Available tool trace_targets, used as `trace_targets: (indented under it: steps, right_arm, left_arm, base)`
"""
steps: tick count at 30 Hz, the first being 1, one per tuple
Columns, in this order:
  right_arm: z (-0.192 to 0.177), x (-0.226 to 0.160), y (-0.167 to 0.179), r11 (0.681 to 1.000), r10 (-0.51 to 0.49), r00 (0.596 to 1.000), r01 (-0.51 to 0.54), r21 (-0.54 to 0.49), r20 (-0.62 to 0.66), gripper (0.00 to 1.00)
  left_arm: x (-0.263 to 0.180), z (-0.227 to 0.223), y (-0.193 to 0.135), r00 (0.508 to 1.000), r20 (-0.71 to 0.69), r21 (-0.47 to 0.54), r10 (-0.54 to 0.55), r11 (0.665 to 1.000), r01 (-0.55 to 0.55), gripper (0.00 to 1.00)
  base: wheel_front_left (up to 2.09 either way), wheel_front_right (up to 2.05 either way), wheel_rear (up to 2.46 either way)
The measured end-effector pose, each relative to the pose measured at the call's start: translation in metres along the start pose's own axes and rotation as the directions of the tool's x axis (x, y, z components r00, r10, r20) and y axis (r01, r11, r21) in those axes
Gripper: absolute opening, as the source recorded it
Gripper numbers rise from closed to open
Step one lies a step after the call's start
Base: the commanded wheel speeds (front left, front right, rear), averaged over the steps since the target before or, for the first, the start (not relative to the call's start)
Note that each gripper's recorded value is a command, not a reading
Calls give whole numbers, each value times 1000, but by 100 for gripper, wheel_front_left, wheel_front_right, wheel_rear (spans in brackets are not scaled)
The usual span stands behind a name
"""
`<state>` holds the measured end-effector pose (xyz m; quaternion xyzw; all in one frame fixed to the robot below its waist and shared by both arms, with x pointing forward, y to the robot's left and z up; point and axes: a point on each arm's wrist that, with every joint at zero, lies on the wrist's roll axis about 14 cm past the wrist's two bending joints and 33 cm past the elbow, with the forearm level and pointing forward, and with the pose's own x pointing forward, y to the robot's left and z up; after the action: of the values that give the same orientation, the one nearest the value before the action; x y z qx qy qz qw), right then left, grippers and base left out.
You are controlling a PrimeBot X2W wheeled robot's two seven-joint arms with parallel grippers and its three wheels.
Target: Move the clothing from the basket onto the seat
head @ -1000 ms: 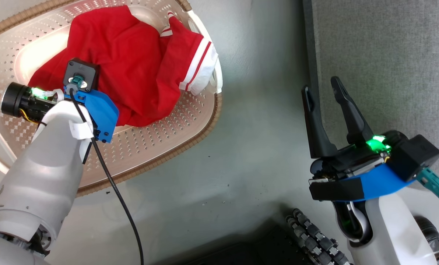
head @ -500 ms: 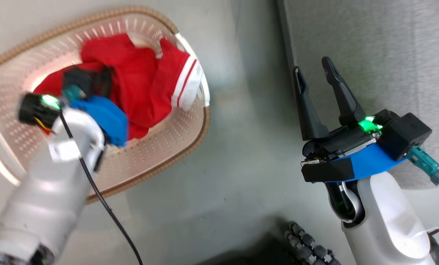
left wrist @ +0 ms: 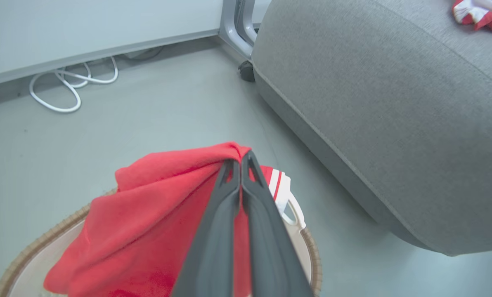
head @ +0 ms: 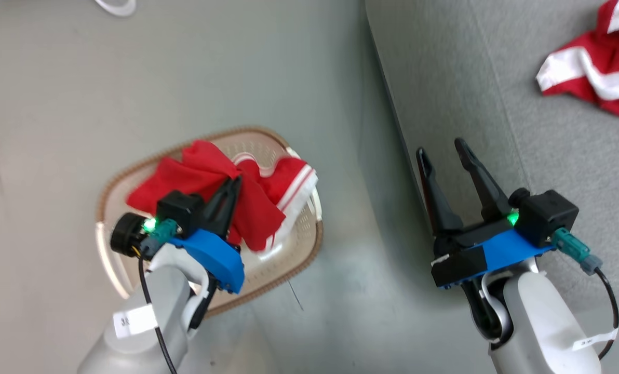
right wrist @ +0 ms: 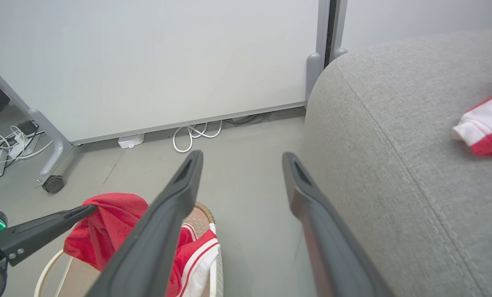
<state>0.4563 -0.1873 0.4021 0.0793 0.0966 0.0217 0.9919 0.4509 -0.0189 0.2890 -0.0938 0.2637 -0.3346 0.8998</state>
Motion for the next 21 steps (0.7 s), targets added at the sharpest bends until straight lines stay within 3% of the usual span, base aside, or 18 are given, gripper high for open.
trace_targets:
  steps: [9,21]
  right_arm:
    - [45,-38,28,998,53,995,-55,24,83,100]
    - [77,-75,66,988,148,976,-155,30,158,100]
  left_arm:
    - [-53,86,-44,977,212,112,-17,994,-7,0]
    - [-103,177,-112,901,406,303,-150,953,22,0]
  base:
    - [0,0,0]
    - [0,0,0]
